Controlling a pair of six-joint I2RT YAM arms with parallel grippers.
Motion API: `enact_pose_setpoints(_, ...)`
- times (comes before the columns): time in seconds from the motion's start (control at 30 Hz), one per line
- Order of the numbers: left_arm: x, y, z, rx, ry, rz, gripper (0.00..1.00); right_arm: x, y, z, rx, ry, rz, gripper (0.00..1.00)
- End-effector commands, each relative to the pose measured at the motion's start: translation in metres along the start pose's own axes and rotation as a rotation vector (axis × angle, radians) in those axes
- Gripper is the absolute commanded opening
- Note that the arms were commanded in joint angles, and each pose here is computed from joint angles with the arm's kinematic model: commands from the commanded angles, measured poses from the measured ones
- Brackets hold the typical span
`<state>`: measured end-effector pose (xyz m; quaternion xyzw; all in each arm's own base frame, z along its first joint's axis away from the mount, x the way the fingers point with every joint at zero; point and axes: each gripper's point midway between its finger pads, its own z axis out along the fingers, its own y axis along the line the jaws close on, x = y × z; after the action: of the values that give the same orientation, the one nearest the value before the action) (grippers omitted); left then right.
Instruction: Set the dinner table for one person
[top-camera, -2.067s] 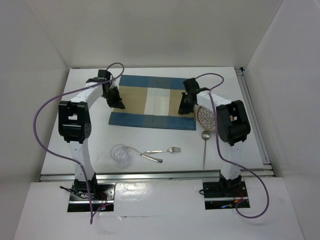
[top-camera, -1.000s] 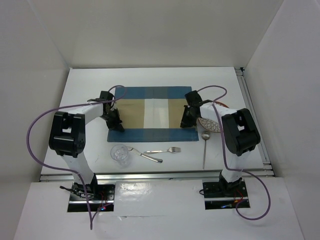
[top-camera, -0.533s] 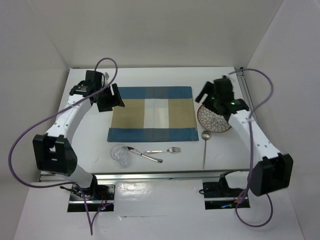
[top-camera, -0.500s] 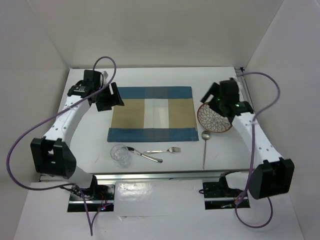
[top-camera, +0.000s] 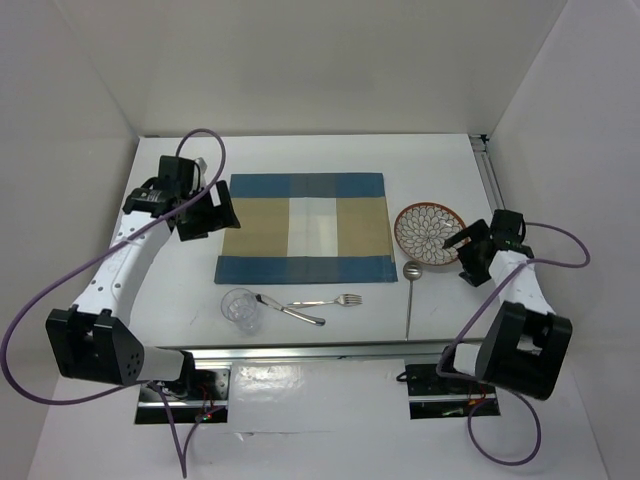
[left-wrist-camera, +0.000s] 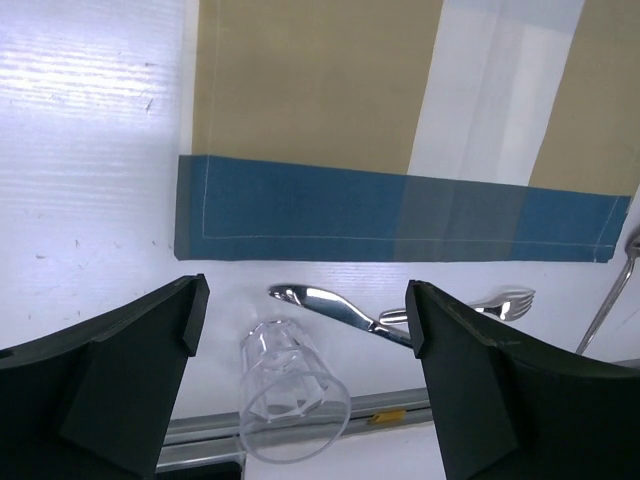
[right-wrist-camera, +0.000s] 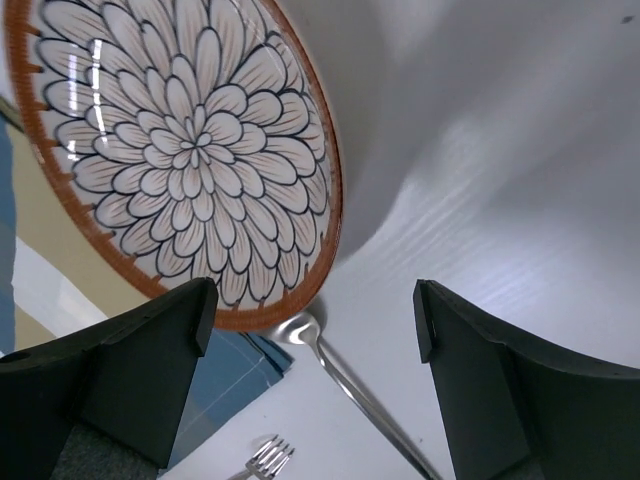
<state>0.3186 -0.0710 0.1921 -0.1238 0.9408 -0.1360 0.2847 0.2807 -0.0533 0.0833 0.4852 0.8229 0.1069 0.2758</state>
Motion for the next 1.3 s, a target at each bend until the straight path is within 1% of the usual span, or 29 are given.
enact_pose_setpoints(0.0, -0.002, 0.0, -0.011, -0.014, -0.022, -0.015, 1.0, 0.0, 0.016, 0.026, -0.091, 0.034, 0.005, 0.91)
enact_pose_setpoints(0.03, -0.003, -0.001, -0.014, -0.014, -0.022, -0.015, 1.0, -0.002, 0.017, 0.031, -0.095, 0.03, 0.004, 0.89)
enact_pose_setpoints(0.07, 0.0, 0.0, -0.015, -0.019, -0.011, -0.016, 1.0, -0.001, 0.018, 0.036, -0.101, 0.04, 0.014, 0.84)
enact_pose_setpoints(0.1, 0.0, 0.0, -0.015, -0.019, -0.01, -0.016, 1.0, 0.005, 0.014, 0.044, -0.093, 0.068, 0.018, 0.81)
enact_pose_setpoints(0.17, 0.001, 0.003, -0.017, -0.026, -0.018, -0.016, 1.0, 0.005, 0.013, 0.051, -0.095, 0.066, 0.017, 0.73)
enact_pose_setpoints(0.2, 0.003, 0.003, -0.019, -0.024, -0.022, -0.015, 1.0, 0.005, 0.013, 0.054, -0.094, 0.067, 0.017, 0.66)
enact_pose_setpoints(0.27, 0.002, 0.004, -0.022, -0.029, -0.035, -0.014, 0.98, 0.006, 0.012, 0.059, -0.09, 0.071, 0.018, 0.58)
enact_pose_setpoints(0.3, 0.002, 0.004, -0.022, -0.029, -0.035, -0.014, 0.98, 0.001, 0.015, 0.06, -0.107, 0.054, 0.014, 0.5)
enact_pose_setpoints(0.37, 0.002, 0.004, -0.022, -0.029, -0.035, -0.014, 0.97, 0.002, 0.013, 0.061, -0.101, 0.046, 0.014, 0.41)
enact_pose_setpoints(0.4, 0.002, 0.004, -0.022, -0.029, -0.035, -0.014, 0.97, -0.003, 0.018, 0.058, -0.115, 0.031, 0.011, 0.31)
enact_pose_setpoints(0.43, -0.001, 0.002, -0.023, -0.025, -0.043, -0.013, 0.97, -0.006, 0.021, 0.057, -0.122, 0.024, 0.009, 0.25)
enact_pose_setpoints(0.47, -0.001, 0.002, -0.023, -0.025, -0.043, -0.013, 0.97, -0.016, 0.027, 0.052, -0.128, -0.003, 0.006, 0.12)
enact_pose_setpoints(0.5, -0.004, 0.001, -0.026, -0.021, -0.053, -0.012, 0.97, -0.022, 0.031, 0.051, -0.131, -0.022, 0.004, 0.12)
enact_pose_setpoints(0.53, -0.003, 0.003, -0.026, -0.033, -0.048, -0.013, 0.97, -0.025, 0.034, 0.045, -0.135, -0.027, -0.007, 0.01)
enact_pose_setpoints(0.57, -0.005, 0.002, -0.028, -0.029, -0.056, -0.002, 0.97, -0.031, 0.04, 0.04, -0.147, -0.04, -0.01, 0.0)
enact_pose_setpoints(0.67, -0.01, 0.002, -0.032, -0.036, -0.069, -0.001, 0.97, -0.062, 0.077, 0.007, -0.233, -0.128, -0.063, 0.0)
enact_pose_setpoints(0.7, -0.01, 0.002, -0.032, -0.036, -0.069, -0.001, 0.97, -0.067, 0.082, 0.0, -0.242, -0.141, -0.078, 0.0)
enact_pose_setpoints(0.77, -0.01, 0.001, -0.035, -0.036, -0.069, -0.001, 0.97, -0.07, 0.103, -0.014, -0.288, -0.156, -0.119, 0.0)
enact_pose_setpoints(0.8, -0.012, -0.002, -0.037, -0.021, -0.072, 0.0, 0.97, -0.074, 0.127, -0.03, -0.348, -0.18, -0.161, 0.0)
enact_pose_setpoints(0.87, -0.015, -0.006, -0.039, -0.006, -0.079, 0.002, 0.96, -0.069, 0.145, -0.043, -0.391, -0.164, -0.191, 0.0)
enact_pose_setpoints(0.9, -0.015, -0.006, -0.039, -0.006, -0.079, -0.007, 0.96, -0.061, 0.166, -0.054, -0.449, -0.154, -0.238, 0.0)
enact_pose_setpoints(0.97, -0.017, -0.009, -0.041, 0.006, -0.084, -0.006, 0.96, -0.046, 0.185, -0.06, -0.498, -0.116, -0.265, 0.0)
enact_pose_setpoints(1.0, -0.018, -0.01, -0.044, 0.006, -0.084, -0.006, 0.96, -0.023, 0.203, -0.065, -0.555, -0.062, -0.315, 0.0)
enact_pose_setpoints(1.03, -0.018, -0.01, -0.044, 0.006, -0.084, -0.006, 0.96, -0.01, 0.21, -0.061, -0.564, -0.032, -0.327, 0.0)
enact_pose_setpoints(1.07, -0.022, -0.01, -0.046, 0.003, -0.099, -0.005, 0.96, 0.017, 0.225, -0.066, -0.611, 0.031, -0.342, 0.0)
enact_pose_setpoints(1.13, -0.02, -0.006, -0.046, -0.024, -0.095, -0.038, 0.96, 0.043, 0.244, -0.063, -0.677, 0.083, -0.354, 0.0)
enact_pose_setpoints(1.17, -0.021, -0.006, -0.05, -0.027, -0.111, -0.065, 0.95, 0.056, 0.251, -0.062, -0.688, 0.116, -0.34, 0.0)
enact_pose_setpoints(1.2, -0.022, -0.007, -0.054, -0.021, -0.122, -0.075, 0.95, 0.086, 0.258, -0.062, -0.708, 0.18, -0.371, 0.0)
enact_pose_setpoints(1.27, -0.022, -0.009, -0.058, -0.015, -0.134, -0.094, 0.94, 0.109, 0.275, -0.053, -0.715, 0.226, -0.384, 0.0)
